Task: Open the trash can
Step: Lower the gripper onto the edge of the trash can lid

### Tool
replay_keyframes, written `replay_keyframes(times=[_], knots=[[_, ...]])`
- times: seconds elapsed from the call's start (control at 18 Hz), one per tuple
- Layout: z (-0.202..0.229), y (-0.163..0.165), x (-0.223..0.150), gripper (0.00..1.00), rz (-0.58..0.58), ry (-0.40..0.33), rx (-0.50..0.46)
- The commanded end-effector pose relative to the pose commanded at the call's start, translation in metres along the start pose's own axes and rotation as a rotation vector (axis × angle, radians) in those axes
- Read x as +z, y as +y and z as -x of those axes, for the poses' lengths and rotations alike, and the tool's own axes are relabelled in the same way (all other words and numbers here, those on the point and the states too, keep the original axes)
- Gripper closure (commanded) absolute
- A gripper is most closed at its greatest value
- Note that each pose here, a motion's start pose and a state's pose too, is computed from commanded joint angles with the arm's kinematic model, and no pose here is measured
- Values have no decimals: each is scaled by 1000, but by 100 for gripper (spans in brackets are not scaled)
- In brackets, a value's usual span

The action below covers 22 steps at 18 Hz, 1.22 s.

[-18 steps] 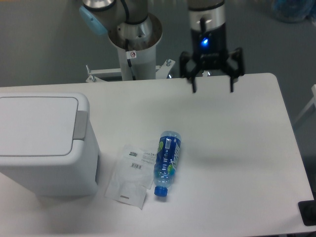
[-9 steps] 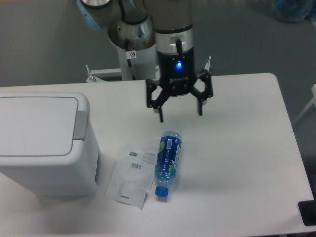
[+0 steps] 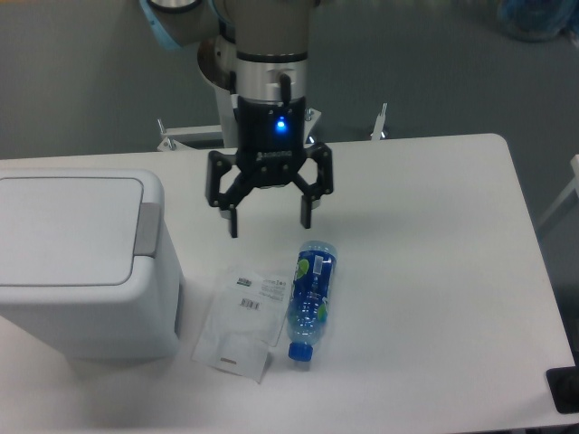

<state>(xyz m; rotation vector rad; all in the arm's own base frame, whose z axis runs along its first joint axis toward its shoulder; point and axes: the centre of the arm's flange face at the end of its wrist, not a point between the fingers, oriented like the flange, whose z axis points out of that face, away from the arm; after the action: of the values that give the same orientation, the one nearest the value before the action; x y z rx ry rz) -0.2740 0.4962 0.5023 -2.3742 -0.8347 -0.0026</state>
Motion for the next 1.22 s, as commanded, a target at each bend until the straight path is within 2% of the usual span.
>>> replay_keyframes(times=[0.61, 1.22], knots=[[-34, 11, 11, 0, 27, 36, 50], [-44, 23, 26, 0, 62, 50, 66]])
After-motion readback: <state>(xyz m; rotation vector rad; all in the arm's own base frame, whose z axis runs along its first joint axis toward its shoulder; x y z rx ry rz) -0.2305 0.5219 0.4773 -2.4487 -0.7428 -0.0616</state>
